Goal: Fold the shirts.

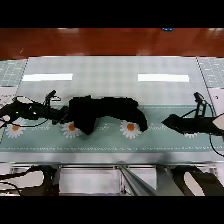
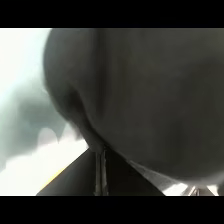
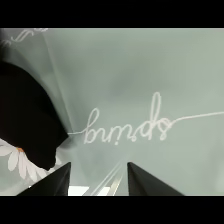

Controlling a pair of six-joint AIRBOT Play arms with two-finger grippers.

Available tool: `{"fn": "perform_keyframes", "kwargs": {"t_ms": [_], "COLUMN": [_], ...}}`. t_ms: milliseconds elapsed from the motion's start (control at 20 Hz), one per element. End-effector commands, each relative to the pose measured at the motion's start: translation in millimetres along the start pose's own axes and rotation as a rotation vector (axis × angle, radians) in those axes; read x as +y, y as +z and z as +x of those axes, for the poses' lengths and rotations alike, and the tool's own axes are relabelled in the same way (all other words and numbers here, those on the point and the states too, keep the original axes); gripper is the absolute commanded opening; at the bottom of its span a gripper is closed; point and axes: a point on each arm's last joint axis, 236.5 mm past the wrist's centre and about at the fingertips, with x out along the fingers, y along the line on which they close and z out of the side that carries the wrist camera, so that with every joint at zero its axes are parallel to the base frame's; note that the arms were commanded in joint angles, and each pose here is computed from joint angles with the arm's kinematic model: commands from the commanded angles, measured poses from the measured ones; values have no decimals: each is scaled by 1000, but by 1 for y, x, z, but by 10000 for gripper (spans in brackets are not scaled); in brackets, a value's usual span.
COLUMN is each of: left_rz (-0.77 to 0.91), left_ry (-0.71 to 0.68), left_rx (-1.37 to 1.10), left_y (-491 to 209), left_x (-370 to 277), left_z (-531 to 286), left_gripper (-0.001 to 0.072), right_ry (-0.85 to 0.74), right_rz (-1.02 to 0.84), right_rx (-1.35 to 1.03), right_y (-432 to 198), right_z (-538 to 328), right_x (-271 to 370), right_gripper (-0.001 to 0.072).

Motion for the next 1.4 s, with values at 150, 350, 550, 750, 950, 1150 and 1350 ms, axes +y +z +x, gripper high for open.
{"fn": "perform_keyframes", "kwargs": {"t_ms": [150, 350, 550, 750, 950, 1150, 1350], "left_rz": [40, 57, 57, 46, 108, 269, 504], "left_ry": [-33, -29, -29, -37, -23, -121, -153], "left_rx": [-17, -38, -51, -93, -281, -644, -923], "left_y": [9, 16, 21, 28, 55, 87, 70], "left_x": [-14, -17, -18, -16, -38, -132, -235], "left_z": [-19, -25, -28, -45, -108, -222, -335], "left_gripper": [16, 16, 16, 16, 16, 16, 16], "right_ry": [80, 131, 135, 210, 238, 124, 10], "right_rz": [-38, -41, -52, -155, -338, -489, -621], "right_rx": [103, 131, 185, 146, 71, -132, -419], "right_y": [-18, -23, -37, -13, 42, 124, 172], "right_z": [53, 80, 107, 101, 54, -45, -200], "right_x": [42, 59, 63, 95, 149, 198, 237], "right_gripper": [412, 412, 382, 25, 24, 24, 24]}}
